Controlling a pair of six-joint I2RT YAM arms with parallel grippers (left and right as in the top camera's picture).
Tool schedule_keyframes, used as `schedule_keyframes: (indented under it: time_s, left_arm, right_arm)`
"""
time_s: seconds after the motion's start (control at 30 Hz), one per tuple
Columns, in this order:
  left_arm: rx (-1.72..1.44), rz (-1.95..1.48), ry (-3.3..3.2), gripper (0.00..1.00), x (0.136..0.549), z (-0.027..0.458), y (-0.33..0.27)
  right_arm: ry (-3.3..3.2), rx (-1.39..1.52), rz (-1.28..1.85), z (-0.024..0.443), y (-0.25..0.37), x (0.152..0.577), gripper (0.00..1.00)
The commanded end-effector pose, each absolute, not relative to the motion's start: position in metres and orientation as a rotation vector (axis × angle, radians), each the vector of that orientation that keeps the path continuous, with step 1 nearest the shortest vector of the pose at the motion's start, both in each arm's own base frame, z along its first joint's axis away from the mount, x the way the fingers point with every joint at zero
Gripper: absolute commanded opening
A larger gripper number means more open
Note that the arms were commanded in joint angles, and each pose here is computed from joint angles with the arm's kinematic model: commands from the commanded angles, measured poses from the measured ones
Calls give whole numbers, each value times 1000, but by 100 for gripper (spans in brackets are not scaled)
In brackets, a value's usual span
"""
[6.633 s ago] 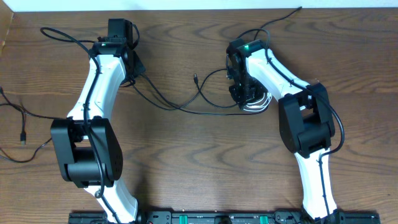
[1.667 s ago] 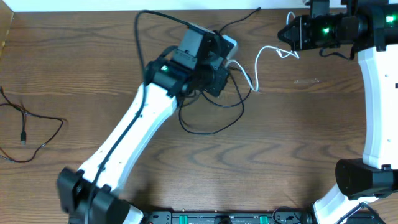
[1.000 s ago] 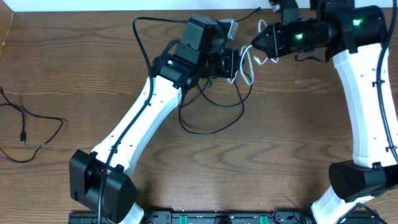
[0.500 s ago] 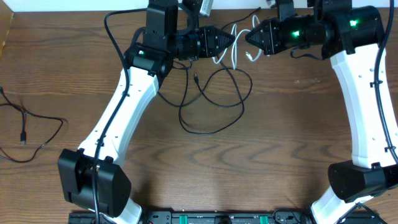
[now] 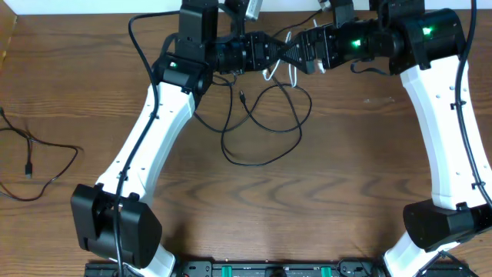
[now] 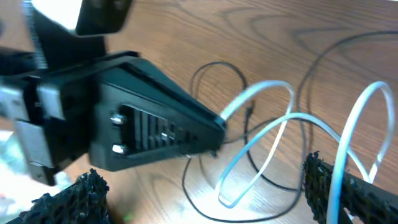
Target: Untangle cables
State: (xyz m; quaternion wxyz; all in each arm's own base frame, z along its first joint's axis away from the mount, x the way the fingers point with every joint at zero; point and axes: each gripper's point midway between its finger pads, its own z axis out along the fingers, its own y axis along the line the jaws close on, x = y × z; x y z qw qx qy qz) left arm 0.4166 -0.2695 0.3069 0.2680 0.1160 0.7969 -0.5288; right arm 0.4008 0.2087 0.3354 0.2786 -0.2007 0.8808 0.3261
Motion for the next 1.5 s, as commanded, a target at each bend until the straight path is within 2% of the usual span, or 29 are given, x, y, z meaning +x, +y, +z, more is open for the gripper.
schedule_keyframes:
  time_s: [0.0, 0.2, 0.33, 0.37, 0.53, 0.67, 0.83, 1.0, 1.17, 1.3, 1.47]
  left_arm:
    - [250, -1322, 2160, 8, 432, 298, -260]
    - [170, -1157, 2180, 8, 449, 290, -244]
    - [86, -956, 2253, 8, 458, 273, -222]
    - [45, -855, 2297, 8, 460, 260, -210]
    - [-28, -614, 2410, 8, 455, 231, -179]
    - [-23, -508, 2444, 8, 453, 222, -166]
    - [4, -494, 2418, 8, 456, 228, -166]
    - [42, -409, 2297, 8, 471, 284, -158]
    - [62, -351, 2053, 8, 481, 392, -142]
    - [55, -379, 1885, 7, 473, 465, -136]
    - [69, -400, 1723, 8, 454, 532, -132]
  right_arm:
    - [2459, -351, 677, 317, 180, 418, 99]
    - [2528, -117, 430, 304, 139, 430, 99]
    - [2520, -195, 462, 305, 145, 427, 99]
    - [2525, -267, 415, 302, 142, 425, 99]
    - [2676, -178, 25, 270, 89, 415, 99]
    - [2822, -287, -18, 239, 84, 401, 99]
    - [2900, -251, -10, 215, 87, 403, 99]
    - [2914, -154, -6, 210, 79, 409, 99]
    - [2916, -131, -8, 210, 74, 410, 99]
    - [2913, -126, -7, 210, 73, 411, 99]
    - [2912, -125, -8, 210, 72, 411, 99]
